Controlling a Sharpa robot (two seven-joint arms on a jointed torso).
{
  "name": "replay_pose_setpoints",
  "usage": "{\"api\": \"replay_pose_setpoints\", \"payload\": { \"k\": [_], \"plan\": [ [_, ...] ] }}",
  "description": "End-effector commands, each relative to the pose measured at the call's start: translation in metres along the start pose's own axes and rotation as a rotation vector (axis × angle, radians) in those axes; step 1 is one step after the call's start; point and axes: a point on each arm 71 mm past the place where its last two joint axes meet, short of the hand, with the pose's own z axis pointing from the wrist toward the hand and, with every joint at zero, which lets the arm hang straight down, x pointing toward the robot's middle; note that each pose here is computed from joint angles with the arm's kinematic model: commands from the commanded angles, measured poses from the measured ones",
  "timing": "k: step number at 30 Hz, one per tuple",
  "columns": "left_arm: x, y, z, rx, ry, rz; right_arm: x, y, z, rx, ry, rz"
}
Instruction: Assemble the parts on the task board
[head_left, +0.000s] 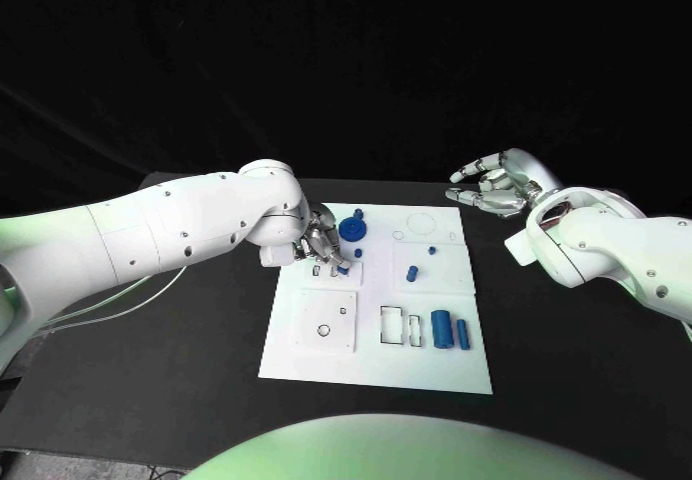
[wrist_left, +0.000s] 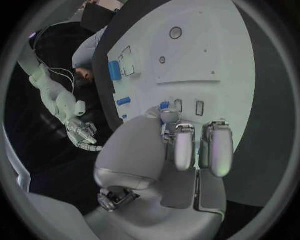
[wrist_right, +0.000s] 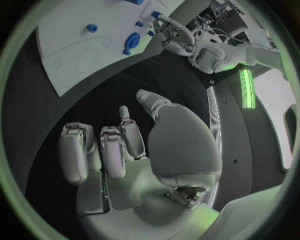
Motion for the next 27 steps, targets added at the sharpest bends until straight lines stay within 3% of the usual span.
{"api": "replay_pose_setpoints", "payload": {
  "k": [1, 27],
  "plan": [
    [0.0017, -0.001, -0.0004, 0.024, 0.007, -0.041, 0.001, 0.001, 0.0, -0.011, 0.015, -0.01],
    [0.0019, 0.0117, -0.0073, 0.038, -0.038, -0.121, 0.001, -0.001, -0.001, -0.008, 0.013, -0.009]
  ]
}}
